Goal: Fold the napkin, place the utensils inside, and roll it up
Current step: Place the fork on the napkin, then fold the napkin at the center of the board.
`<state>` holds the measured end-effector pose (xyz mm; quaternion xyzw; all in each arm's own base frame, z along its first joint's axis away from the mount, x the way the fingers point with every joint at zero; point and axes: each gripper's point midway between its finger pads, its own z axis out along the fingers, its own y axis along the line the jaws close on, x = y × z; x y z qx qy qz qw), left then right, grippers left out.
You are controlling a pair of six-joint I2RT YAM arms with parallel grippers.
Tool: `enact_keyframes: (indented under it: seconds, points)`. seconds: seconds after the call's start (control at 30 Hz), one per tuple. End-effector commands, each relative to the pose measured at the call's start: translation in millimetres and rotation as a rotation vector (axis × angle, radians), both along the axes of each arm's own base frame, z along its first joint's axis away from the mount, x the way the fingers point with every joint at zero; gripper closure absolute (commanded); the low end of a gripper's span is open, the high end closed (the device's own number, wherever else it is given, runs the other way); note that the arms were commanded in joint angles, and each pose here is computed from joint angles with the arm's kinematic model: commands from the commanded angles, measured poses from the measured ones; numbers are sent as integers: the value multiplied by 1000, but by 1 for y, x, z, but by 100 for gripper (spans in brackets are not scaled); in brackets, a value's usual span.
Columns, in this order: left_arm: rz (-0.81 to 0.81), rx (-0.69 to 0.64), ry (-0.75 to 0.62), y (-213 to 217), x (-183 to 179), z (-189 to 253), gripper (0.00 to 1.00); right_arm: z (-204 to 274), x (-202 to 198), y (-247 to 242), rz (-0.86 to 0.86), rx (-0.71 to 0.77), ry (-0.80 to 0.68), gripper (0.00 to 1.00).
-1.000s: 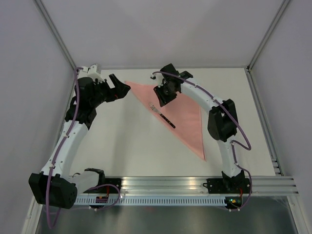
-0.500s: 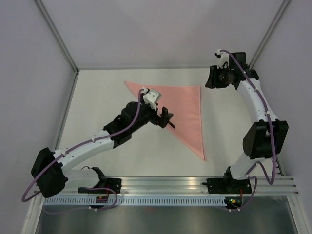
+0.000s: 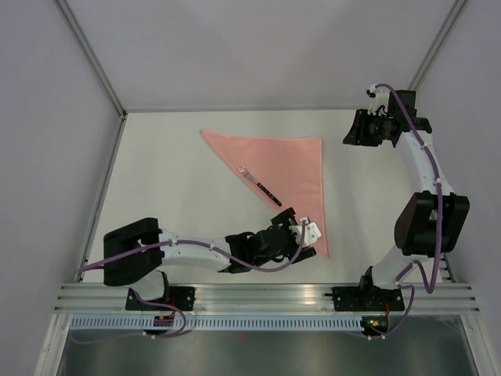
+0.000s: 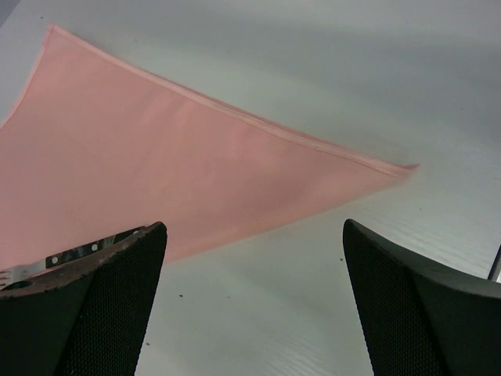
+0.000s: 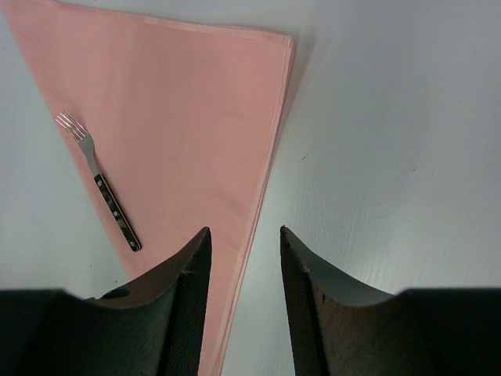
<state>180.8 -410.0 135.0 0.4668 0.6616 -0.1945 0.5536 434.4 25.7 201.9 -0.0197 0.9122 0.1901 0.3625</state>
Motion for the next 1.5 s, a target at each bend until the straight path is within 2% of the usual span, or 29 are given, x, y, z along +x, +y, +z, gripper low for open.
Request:
enact_keyframes:
  seconds: [0.0,0.13,0.53,0.67,0.77,1.13,1.47]
  points:
    - [-6,17,-145,-27,-6,14,4,5,5,4,5,26,-26,54]
    - [-33,75,-173,-51,-18,-14,6,4,5,4,3,24,-24,55]
    - [-169,112,-215,-91,-50,-42,7,4,6,2,0,24,-24,55]
    - [-196,131,-204,-98,-56,-53,13,3,6,3,1,25,-20,55]
    - [-203,139,-193,-101,-57,-61,20,1,7,3,-1,28,-17,55]
    - [-213,157,-178,-109,-59,-77,26,2,7,3,-1,28,-20,55]
    - [-219,181,-171,-111,-59,-88,45,2,6,3,-1,30,-18,56]
